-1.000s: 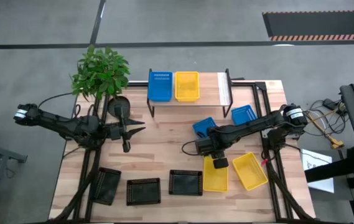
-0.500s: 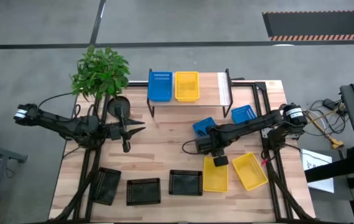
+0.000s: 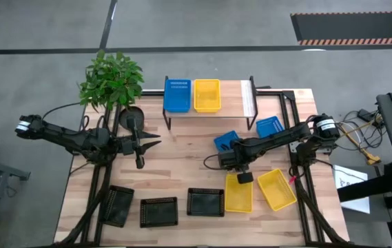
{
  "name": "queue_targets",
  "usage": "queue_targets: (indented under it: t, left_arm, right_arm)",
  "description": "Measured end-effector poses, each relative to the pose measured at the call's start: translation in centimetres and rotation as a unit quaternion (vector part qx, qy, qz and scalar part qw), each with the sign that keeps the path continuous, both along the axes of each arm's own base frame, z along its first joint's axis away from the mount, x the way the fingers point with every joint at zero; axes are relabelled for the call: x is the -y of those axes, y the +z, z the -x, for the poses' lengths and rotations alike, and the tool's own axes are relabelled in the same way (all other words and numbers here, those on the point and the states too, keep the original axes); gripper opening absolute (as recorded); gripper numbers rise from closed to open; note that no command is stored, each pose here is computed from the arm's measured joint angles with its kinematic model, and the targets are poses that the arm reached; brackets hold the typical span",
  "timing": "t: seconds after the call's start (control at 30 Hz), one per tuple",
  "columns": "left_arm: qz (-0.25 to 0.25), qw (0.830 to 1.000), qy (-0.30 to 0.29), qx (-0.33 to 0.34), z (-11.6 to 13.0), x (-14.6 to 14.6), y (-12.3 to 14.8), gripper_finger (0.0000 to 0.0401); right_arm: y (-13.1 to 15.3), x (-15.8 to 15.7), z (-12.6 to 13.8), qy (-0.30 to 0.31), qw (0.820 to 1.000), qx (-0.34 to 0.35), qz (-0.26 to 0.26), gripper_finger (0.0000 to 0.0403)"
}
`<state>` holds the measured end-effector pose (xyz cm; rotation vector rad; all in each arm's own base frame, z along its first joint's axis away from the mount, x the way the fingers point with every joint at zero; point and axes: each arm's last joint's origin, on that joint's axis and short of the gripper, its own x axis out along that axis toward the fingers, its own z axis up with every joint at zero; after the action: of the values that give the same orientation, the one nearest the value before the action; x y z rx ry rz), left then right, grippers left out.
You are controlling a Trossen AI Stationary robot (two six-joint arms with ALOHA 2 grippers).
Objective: Stack baskets on shelf by color
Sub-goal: Stack the blue bin on top of the other blue bin on the shelf
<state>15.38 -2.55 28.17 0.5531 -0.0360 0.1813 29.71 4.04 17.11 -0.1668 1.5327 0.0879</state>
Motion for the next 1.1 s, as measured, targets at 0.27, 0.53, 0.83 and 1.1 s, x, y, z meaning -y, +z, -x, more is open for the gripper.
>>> queue_targets:
  t: [0.27, 0.53, 0.83, 1.1]
  left_arm:
    - [0.000, 1.000, 0.000, 0.000, 0.0, 0.0, 0.0, 0.0063]
    - [0.000, 1.000, 0.000, -0.002, 0.0, 0.0, -0.2, 0.0063]
    - [0.000, 1.000, 0.000, -0.001, 0.0, 0.0, -0.1, 0.0063]
    - [0.000, 1.000, 0.000, 0.002, 0.1, 0.0, -0.1, 0.0063]
  right_arm:
    - [3.2, -0.6, -1.6, -0.028, 0.999, 0.033, -0.011, 0.0009]
    - [8.6, -1.7, -3.5, -0.048, 0.993, 0.092, -0.053, 0.0009]
    - [14.2, -3.6, -4.8, -0.021, 0.978, 0.189, -0.083, 0.0009]
    - [18.4, -3.8, -5.7, -0.006, 0.956, 0.280, -0.092, 0.0009]
